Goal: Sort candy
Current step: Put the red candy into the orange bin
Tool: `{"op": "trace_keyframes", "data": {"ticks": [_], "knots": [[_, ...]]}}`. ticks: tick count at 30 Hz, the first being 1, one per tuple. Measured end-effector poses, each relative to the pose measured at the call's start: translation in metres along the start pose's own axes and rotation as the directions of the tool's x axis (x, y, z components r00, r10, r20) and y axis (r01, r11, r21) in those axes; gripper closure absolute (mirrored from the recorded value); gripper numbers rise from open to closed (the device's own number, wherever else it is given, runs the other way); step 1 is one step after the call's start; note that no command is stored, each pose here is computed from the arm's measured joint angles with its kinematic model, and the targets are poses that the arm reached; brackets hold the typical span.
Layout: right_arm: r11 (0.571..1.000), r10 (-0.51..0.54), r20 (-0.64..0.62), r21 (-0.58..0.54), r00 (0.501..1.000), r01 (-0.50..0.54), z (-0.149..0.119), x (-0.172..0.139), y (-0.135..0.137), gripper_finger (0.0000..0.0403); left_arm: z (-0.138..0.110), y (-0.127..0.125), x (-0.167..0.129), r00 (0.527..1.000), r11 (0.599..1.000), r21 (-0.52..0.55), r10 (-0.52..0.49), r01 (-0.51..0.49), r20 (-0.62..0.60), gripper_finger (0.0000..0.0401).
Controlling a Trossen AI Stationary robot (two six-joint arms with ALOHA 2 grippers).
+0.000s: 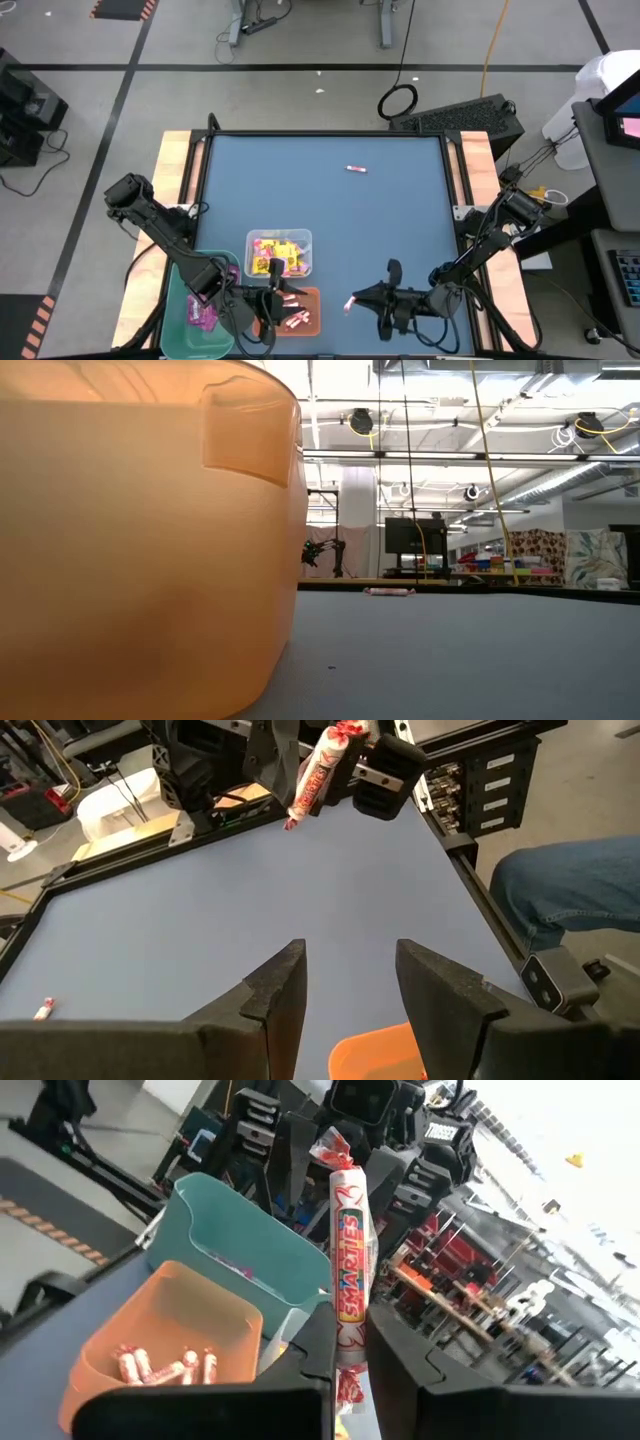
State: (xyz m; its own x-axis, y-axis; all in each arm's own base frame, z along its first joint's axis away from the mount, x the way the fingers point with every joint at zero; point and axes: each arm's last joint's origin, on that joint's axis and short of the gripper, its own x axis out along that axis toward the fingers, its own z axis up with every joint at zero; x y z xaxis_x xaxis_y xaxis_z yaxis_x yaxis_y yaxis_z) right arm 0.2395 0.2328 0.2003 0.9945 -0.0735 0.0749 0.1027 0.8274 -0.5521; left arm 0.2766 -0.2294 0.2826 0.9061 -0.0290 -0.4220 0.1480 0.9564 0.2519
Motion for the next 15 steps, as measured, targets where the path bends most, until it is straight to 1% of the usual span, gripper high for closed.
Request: {"op": "trace_keyframes", "data": {"ticks": [4,7,11,15], "knots": [[0.995,-0.001,0.000,0.101,1.000,0.001,0.0001,0.0000,-0.0001,0.0376,0.0004,0.0000,0.0000,1.000,1.000,-0.003,0.000,0.000,0.004,0.0239],[0.981,-0.002,0.000,0.193,1.000,0.002,-0.0001,0.0004,-0.0003,0.0376,0.0004,0.0002,0.0001,1.000,1.000,-0.003,0.001,-0.001,0.004,0.0239],[0.951,-0.003,0.000,0.309,1.000,0.003,-0.0001,0.0005,-0.0004,0.0376,0.0005,0.0028,0.0019,1.000,1.000,-0.007,0.008,-0.008,0.001,0.0239],[0.909,-0.003,0.000,0.417,1.000,0.003,-0.0001,0.0005,-0.0005,0.0376,0.0006,0.0067,0.0044,1.000,1.000,-0.013,0.020,-0.020,-0.002,0.0239]]}}
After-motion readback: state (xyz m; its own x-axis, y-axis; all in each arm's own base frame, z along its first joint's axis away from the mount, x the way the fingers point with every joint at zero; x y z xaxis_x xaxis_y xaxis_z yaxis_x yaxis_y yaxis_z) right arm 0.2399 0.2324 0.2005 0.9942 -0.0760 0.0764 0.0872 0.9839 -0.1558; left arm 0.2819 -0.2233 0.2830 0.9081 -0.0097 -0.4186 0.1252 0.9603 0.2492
